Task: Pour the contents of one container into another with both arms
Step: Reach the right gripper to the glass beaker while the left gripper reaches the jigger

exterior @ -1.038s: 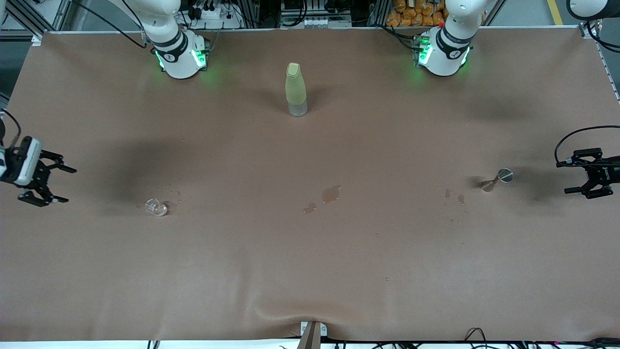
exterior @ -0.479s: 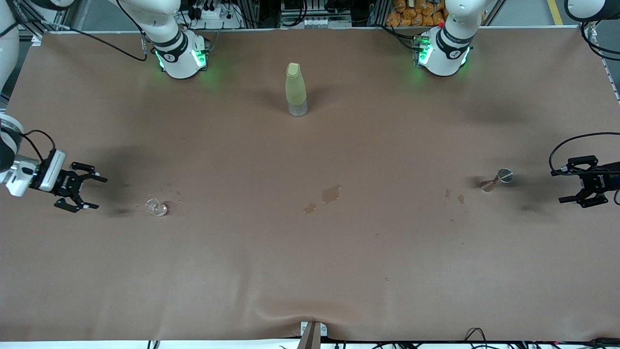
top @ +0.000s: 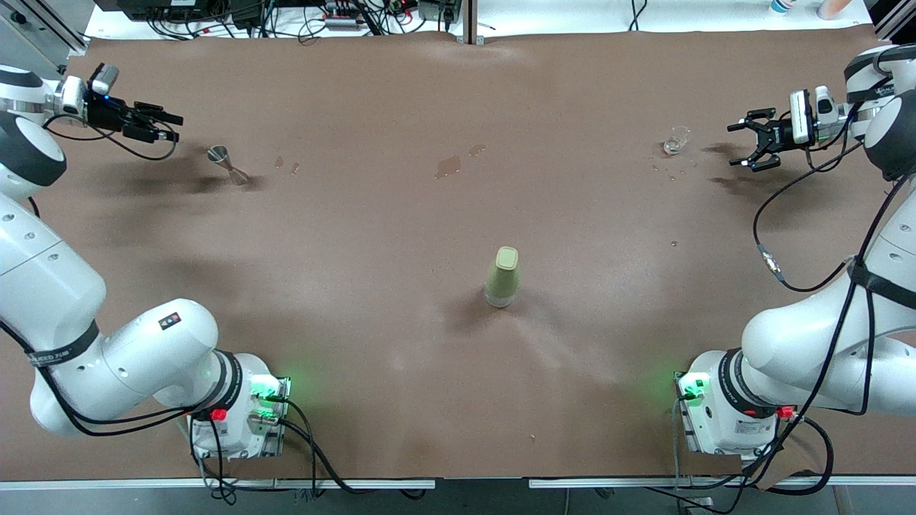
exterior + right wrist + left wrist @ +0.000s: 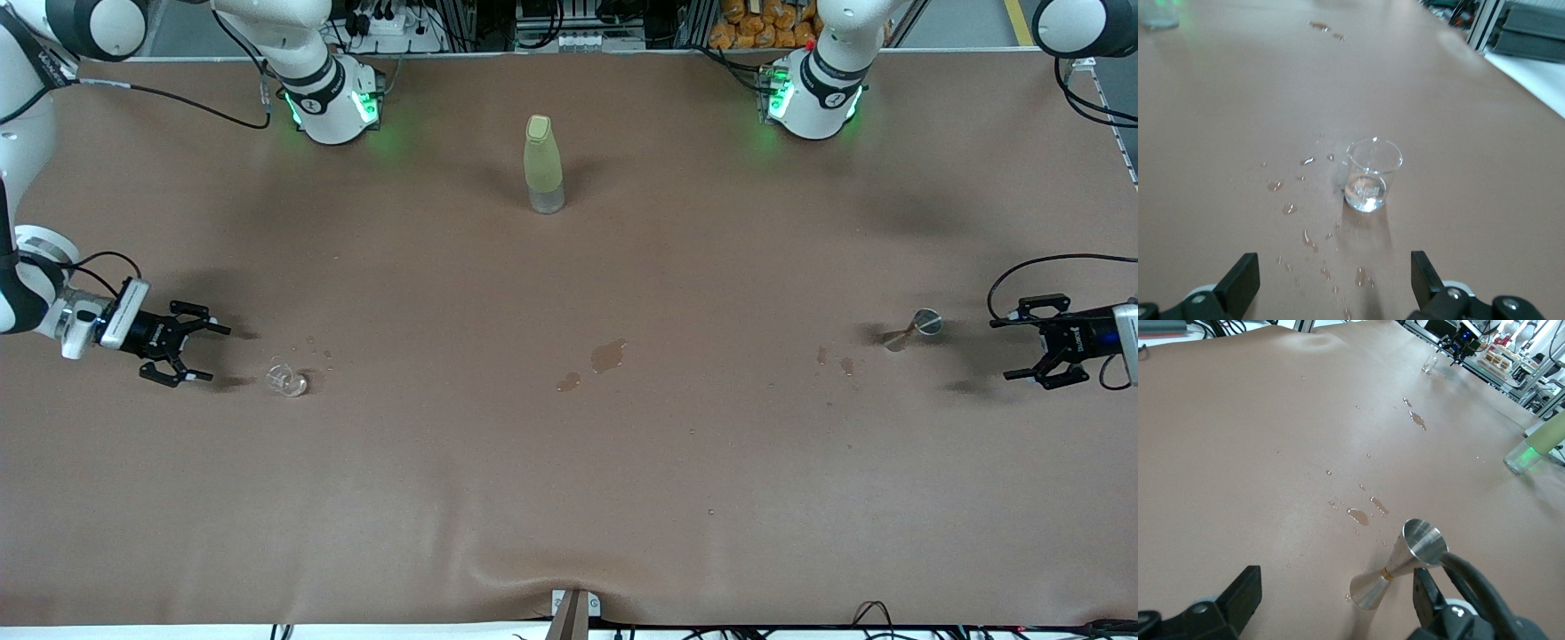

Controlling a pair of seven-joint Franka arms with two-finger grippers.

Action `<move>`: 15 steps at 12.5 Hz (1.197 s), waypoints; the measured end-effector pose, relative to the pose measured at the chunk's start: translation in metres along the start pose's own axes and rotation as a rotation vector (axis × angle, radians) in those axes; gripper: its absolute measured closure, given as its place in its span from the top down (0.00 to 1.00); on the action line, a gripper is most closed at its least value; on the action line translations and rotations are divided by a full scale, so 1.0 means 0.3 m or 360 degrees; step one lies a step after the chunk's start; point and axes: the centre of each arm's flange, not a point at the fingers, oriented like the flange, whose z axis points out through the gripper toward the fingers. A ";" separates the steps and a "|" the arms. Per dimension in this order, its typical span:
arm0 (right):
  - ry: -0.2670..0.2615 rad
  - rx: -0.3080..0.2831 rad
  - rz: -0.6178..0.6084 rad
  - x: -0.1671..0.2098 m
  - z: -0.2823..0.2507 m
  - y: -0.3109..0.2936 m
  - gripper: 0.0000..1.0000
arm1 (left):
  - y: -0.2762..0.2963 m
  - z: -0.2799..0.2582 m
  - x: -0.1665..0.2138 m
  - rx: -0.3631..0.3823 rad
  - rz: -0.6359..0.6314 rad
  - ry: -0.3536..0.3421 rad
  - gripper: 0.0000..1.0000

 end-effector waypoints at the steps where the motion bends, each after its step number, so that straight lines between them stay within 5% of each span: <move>1: 0.0050 -0.0028 0.0012 -0.012 0.015 -0.007 1.00 | -0.003 0.012 -0.019 -0.0018 0.0066 -0.0020 1.00; 9: 0.0417 -0.0134 0.0157 -0.140 0.180 -0.091 1.00 | -0.032 0.215 -0.164 -0.0224 0.0323 -0.0033 1.00; 15: 0.0500 -0.0175 0.0208 -0.207 0.244 -0.104 1.00 | 0.002 0.402 -0.108 -0.0459 0.0320 0.0038 1.00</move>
